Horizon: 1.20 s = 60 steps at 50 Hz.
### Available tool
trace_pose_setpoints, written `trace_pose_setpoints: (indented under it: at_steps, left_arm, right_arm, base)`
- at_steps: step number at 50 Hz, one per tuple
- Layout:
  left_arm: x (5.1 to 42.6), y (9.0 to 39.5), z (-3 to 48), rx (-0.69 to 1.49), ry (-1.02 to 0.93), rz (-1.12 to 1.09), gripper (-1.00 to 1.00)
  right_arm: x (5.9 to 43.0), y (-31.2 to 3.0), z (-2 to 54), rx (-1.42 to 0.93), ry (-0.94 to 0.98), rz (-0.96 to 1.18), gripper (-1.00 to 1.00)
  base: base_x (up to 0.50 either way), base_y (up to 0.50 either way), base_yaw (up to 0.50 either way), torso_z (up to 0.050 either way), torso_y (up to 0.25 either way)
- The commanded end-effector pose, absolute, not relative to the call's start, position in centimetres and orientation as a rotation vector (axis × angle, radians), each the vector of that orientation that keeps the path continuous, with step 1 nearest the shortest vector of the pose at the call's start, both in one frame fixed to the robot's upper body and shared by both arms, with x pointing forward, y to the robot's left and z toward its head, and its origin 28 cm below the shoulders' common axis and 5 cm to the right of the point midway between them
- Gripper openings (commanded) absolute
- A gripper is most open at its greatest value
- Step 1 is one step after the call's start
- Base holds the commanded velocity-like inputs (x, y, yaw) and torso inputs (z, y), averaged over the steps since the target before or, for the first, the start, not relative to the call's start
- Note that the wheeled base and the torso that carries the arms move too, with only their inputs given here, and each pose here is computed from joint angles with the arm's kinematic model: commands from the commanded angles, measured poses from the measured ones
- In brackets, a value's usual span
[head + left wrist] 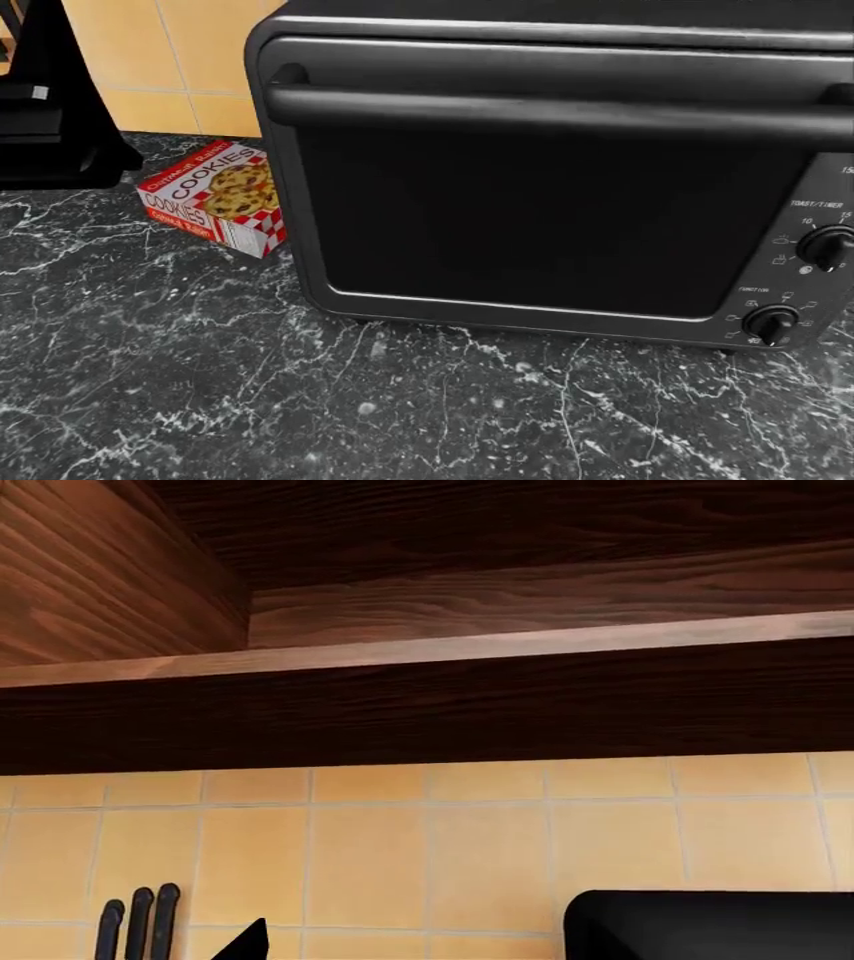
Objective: Pick the cans from the counter and place them in their designated side in the cabinet.
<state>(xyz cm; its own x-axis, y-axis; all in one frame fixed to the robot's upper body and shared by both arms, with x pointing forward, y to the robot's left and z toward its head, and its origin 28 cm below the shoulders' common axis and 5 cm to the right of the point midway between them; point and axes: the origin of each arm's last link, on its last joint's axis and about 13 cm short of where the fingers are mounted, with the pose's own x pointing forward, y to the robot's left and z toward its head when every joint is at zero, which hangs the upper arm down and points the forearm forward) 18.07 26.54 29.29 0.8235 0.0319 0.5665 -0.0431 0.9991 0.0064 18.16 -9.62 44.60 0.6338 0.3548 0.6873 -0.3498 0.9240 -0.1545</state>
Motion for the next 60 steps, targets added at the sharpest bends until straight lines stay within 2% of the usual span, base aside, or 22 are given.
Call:
trace_pose_setpoints:
  at_steps: [1,16,29,48,60]
  left_arm:
    - [18.1,26.5,29.3,0.018,-0.604,0.036,1.0]
    - [18.2,26.5,29.5,0.019,-0.606,0.032,1.0]
    - [18.2,26.4,29.6,0.023,-0.605,0.029,1.0]
    - [18.3,26.4,29.5,0.019,-0.605,0.027,1.0]
    - [18.4,26.3,29.6,0.012,-0.605,0.024,1.0]
  right_arm:
    - [18.6,-9.0,48.7,-0.028,-0.872,0.327,-1.0]
    - [20.8,-8.7,52.3,-0.029,-0.879,0.181,-1.0]
    - [24.0,-8.5,53.3,0.053,-0.799,0.016,-1.0]
    - [28.1,-7.5,53.9,0.048,-0.591,-0.041,-1.0]
    - [29.4,-7.2,54.3,0.043,-0.518,-0.044,-1.0]
  base:
    - [0.0,0.0,0.0,0.0,0.0]
    - [0.0,0.0,0.0,0.0,0.0]
    - [0.0,0.0,0.0,0.0,0.001]
    - [0.0,0.0,0.0,0.001,0.001]
    - [0.0,0.0,0.0,0.0,0.0]
